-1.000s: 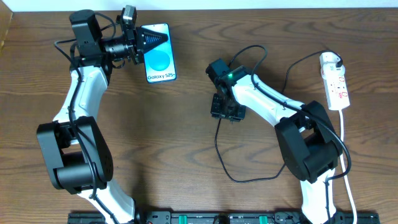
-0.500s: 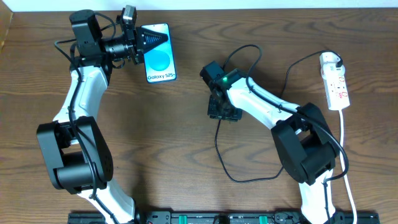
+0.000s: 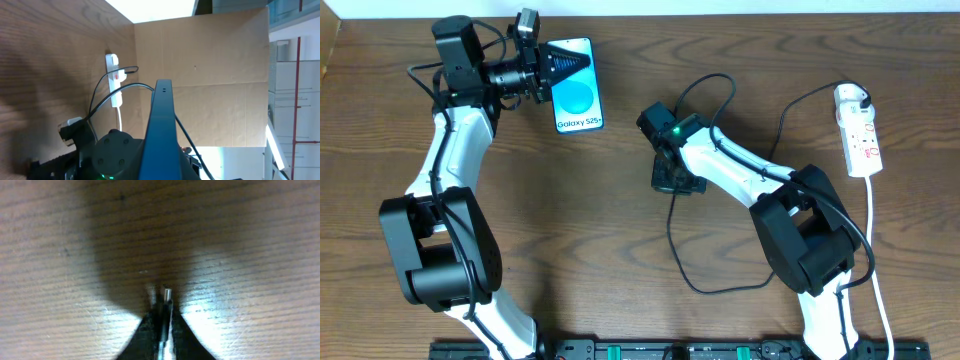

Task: Plug charger to phone and switch on socket
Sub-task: 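Lift the plug with the right gripper toward the phone's bottom edge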

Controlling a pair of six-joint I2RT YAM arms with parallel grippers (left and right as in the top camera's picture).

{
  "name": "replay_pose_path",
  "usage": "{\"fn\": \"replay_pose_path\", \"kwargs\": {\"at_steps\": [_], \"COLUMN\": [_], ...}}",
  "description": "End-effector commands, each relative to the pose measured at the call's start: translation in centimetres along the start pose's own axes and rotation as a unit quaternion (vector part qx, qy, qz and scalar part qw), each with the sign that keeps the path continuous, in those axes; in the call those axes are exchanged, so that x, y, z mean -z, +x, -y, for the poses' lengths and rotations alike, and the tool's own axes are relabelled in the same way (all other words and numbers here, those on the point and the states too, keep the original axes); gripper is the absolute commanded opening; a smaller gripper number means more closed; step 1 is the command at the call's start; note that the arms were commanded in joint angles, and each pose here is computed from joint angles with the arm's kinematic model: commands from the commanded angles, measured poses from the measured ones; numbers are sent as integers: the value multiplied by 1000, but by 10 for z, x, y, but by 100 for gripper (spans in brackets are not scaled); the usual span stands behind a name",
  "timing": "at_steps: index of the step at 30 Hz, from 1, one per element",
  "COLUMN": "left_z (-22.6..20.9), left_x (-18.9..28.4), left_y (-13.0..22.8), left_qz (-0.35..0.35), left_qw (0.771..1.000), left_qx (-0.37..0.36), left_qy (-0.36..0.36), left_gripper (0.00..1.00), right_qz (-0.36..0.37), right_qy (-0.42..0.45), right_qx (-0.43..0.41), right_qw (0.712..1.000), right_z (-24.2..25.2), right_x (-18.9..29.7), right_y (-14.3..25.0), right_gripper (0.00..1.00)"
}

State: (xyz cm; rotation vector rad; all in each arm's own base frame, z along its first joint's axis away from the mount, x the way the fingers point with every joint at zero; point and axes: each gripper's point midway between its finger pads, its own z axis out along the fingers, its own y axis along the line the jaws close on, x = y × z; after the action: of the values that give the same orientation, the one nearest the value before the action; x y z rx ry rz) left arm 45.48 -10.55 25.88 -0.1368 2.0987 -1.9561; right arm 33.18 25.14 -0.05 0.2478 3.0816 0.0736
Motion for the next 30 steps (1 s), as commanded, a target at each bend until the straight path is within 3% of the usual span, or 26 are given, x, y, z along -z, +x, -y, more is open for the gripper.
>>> {"fn": "replay_pose_path", "kwargs": {"at_steps": [1,7,11,15,21,30], "left_z": [15,15,14,12,10,-4], "left_x": [2,2,2,2,2,-2], "left_y": [6,7,6,3,-2,-27], "left_qz": [-15,-14,-13,-3,9,80], "left_qw": [1000,1000,1000,1000,1000,994], "left_qx": [-21,-20,-20,-20,-20,-49], "left_qy": [12,12,11,5,-3,-50], "left_gripper": [7,8,7,7,7,8], "right_qz": [-22,-84,-125,-135,-83,-36], "right_qy": [9,-57,-177,-338,-524,-648], "right_qx": [-3,23,80,159,257,297], "right_qw": [1000,995,973,918,808,700], "right_z": [2,-12,-31,-51,-56,-58], "right_x": [-16,-9,6,36,88,138], "right_y": [7,18,14,4,-15,-23], "right_gripper": [1,1,1,1,1,1]}}
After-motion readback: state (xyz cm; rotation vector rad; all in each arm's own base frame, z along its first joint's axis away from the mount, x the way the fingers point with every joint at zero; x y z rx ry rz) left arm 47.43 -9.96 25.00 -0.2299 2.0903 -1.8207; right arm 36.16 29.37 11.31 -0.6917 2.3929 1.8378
